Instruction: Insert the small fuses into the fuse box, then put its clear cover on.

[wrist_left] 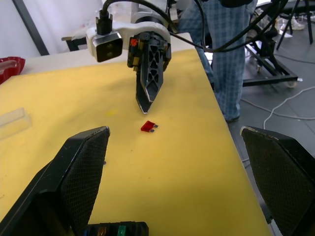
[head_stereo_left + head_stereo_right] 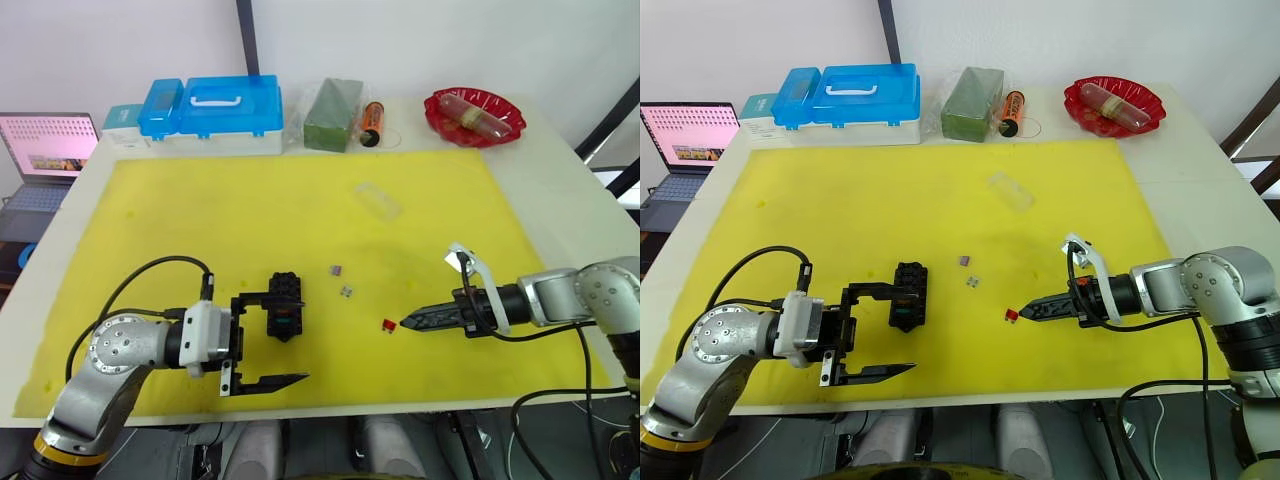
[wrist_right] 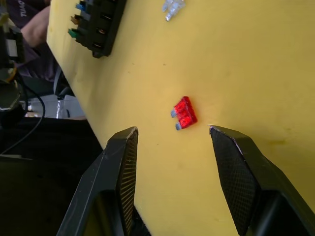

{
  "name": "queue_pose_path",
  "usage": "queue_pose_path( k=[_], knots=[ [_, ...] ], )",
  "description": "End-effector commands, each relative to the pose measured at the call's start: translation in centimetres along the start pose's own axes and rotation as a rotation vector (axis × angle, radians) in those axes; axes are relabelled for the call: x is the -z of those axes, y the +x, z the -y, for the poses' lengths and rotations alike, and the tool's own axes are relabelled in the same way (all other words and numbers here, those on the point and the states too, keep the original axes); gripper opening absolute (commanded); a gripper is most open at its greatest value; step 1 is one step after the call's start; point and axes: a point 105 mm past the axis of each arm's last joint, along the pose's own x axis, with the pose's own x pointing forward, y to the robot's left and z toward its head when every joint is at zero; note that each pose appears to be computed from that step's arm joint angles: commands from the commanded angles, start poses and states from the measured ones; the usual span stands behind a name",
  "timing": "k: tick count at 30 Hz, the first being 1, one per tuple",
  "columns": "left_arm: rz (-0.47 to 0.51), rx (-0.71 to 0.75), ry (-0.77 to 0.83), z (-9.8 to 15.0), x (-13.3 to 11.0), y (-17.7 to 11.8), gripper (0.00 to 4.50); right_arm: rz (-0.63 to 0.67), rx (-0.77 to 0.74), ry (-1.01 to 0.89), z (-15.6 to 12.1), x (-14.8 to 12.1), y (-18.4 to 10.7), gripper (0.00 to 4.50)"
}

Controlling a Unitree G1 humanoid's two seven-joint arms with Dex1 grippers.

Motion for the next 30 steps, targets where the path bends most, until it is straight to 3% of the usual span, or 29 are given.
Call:
queue_pose_path(
  k=[1,30],
  knots=[
    [0.018,0.024,0.032,0.3,-0.8,0.2,4.5,0.005,-0.015,-0.035,-0.4,-0.3,0.1,2.42],
    [0.016,0.011,0.024,0.5,-0.4,0.1,4.5,-0.037,-0.054,-0.041,-0.2,0.0,2.0,2.42]
  ],
)
